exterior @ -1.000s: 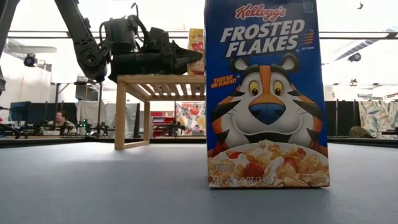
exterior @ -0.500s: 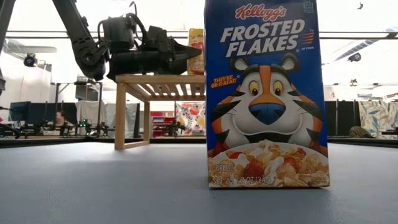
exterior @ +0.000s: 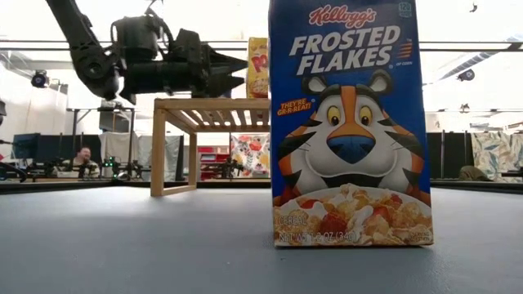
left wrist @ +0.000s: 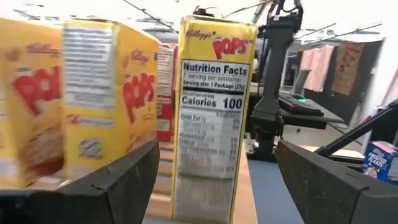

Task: Stack cereal on shelf
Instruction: Put the left blue cereal box on the shelf aligned with the other blue cereal box

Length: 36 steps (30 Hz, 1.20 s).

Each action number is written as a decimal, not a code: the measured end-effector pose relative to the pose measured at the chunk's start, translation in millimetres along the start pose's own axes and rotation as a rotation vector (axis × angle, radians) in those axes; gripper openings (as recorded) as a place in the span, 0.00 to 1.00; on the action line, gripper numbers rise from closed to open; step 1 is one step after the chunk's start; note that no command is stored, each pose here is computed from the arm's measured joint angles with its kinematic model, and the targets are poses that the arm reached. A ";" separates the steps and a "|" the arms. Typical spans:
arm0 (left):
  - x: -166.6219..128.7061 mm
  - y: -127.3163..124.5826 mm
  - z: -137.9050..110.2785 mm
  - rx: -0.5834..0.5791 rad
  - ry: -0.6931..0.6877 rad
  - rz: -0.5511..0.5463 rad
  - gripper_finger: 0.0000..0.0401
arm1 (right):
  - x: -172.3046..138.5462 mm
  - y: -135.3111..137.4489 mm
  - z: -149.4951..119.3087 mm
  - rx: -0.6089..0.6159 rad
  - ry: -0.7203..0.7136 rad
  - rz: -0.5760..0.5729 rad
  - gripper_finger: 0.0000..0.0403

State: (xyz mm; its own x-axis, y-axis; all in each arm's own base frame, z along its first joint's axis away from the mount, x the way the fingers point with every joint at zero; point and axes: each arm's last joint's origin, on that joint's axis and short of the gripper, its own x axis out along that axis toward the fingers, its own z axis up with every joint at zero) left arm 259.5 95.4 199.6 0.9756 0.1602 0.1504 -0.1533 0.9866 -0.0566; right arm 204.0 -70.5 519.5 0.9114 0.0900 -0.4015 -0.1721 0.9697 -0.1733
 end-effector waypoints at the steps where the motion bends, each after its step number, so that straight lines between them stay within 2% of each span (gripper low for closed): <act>1: -4.4 -0.7 0.8 0.003 0.002 0.012 0.77 | 0.0 0.0 0.0 0.000 0.000 0.000 0.75; 6: -30.2 -5.9 8.3 0.013 -0.024 0.043 0.77 | 0.2 -0.1 -0.1 0.009 0.001 0.000 0.75; 13: -61.3 -26.4 20.3 0.017 -0.069 -0.015 0.77 | -1.4 0.9 -0.4 0.001 0.002 0.001 0.74; 19: -66.0 -51.6 22.5 0.018 0.145 0.028 0.77 | -7.0 4.5 -2.1 0.008 0.015 0.006 0.74; 23: -60.6 -80.4 40.5 0.027 0.275 -0.008 0.76 | -8.0 5.5 -3.2 0.018 0.024 0.010 0.74; 28: -55.2 -117.9 62.8 0.018 0.454 0.005 0.72 | -8.5 6.4 -4.7 0.030 0.038 0.016 0.74; 33: -50.7 -158.1 72.4 -0.014 0.511 -0.075 0.68 | -7.3 6.4 -5.7 0.029 0.041 0.025 0.73; 36: -51.7 -180.6 69.8 0.009 0.515 -0.069 0.67 | -5.5 6.3 -7.0 0.034 0.047 0.030 0.73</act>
State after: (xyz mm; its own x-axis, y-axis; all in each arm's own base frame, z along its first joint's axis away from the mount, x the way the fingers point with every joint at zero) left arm 225.7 -88.8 271.0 0.9340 0.0604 -0.3521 -0.0850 0.9949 -0.0550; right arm 195.4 -66.5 514.3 0.8871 0.1092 -0.4484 -0.1858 0.9739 -0.1305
